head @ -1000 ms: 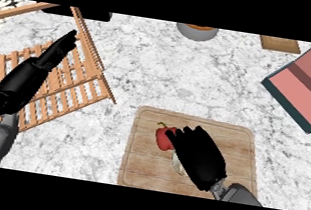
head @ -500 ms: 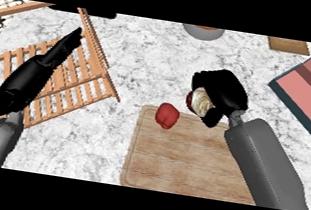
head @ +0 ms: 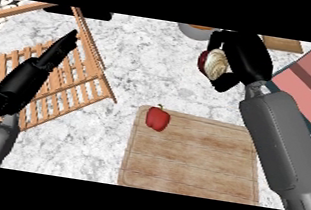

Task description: Pick the cupcake from the cutting board and place it in the cardboard box

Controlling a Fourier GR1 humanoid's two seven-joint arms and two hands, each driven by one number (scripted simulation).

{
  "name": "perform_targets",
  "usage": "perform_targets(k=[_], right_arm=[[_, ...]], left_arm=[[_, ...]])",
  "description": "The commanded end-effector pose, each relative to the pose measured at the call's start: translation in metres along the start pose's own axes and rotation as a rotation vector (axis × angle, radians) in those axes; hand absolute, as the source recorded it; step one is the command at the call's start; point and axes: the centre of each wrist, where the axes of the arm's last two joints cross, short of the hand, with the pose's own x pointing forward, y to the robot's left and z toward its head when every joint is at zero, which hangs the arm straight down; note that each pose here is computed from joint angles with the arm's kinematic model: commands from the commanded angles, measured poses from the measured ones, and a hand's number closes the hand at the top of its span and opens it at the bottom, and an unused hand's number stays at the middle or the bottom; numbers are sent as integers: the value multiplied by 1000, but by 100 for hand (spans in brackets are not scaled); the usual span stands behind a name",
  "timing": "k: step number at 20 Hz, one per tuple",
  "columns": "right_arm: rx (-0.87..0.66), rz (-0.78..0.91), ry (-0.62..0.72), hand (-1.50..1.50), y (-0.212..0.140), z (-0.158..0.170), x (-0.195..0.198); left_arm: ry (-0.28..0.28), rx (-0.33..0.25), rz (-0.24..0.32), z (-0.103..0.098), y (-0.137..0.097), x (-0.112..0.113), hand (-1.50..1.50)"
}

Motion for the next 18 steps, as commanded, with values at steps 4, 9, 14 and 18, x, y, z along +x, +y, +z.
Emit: perform_targets(k=[4, 9, 14, 18], right_arm=[[-240, -168, 296, 150, -53, -14, -20], [-331, -152, 455, 150, -93, -7, -76], [-361, -164, 560, 150, -106, -2, -136], [-279, -33, 599, 150, -96, 18, -178]], left_arm=[[61, -9, 21, -2, -3, -11, 0], [51, -4, 17, 6, -3, -12, 0], [30, -4, 16, 5, -9, -10, 0], [26, -26, 26, -1, 3, -13, 0]])
